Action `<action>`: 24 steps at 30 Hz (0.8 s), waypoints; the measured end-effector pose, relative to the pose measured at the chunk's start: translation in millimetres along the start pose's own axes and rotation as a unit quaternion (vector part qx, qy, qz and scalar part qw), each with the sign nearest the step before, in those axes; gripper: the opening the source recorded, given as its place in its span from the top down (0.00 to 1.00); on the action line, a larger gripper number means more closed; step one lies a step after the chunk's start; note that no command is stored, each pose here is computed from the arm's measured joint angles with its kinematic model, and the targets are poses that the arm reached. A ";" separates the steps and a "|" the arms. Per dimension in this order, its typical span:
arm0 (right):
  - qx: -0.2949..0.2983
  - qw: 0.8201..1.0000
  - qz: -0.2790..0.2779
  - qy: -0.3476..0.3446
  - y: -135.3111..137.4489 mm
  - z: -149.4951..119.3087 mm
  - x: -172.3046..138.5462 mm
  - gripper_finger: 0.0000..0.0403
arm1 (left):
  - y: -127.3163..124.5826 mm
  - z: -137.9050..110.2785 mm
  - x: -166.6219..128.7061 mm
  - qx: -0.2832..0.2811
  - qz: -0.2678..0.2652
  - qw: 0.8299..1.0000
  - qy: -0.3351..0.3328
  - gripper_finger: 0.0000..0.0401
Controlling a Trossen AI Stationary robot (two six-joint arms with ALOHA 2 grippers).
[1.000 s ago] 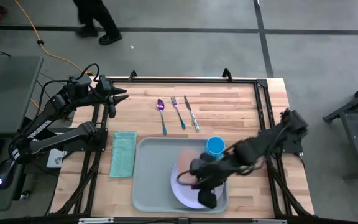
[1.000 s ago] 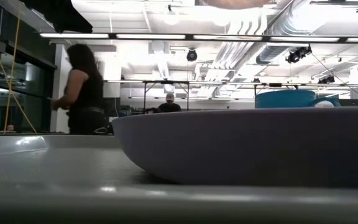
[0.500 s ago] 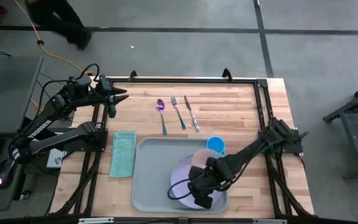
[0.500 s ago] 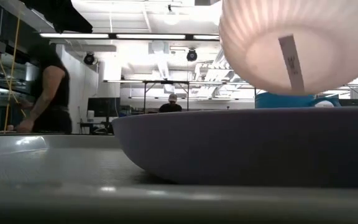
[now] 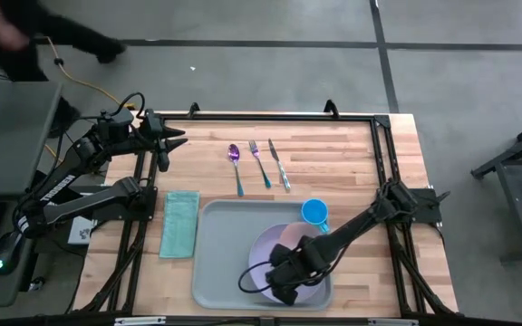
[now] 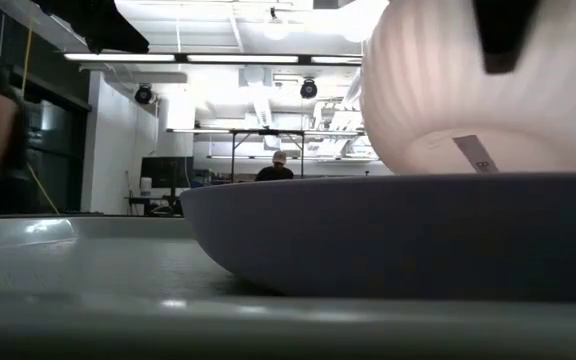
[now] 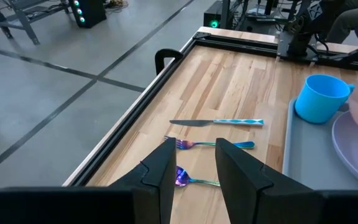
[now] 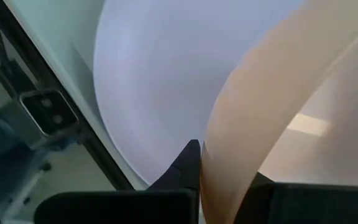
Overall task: Set up tray
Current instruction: Put the orange bowl on the violet plate
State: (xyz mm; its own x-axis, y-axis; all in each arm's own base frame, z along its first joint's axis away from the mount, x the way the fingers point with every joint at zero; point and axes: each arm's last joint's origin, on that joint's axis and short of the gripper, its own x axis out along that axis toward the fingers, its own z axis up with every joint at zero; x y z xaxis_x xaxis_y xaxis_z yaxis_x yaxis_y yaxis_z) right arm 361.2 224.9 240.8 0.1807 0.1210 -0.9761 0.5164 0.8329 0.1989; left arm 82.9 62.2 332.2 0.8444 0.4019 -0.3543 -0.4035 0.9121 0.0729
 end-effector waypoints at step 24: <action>0.035 0.996 0.081 -0.004 19.6 -31.8 30.7 1.00 | 0.0 0.0 0.0 -0.025 0.000 1.000 0.000 0.64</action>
State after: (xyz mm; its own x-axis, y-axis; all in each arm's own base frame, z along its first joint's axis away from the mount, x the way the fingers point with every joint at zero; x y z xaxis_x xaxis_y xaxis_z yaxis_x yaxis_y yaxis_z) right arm 350.3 262.1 212.0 0.2741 0.2464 -0.9296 0.5364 0.7631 0.3604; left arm 82.9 62.2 332.1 0.8444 0.4018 -0.3544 -0.4207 0.9068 0.0256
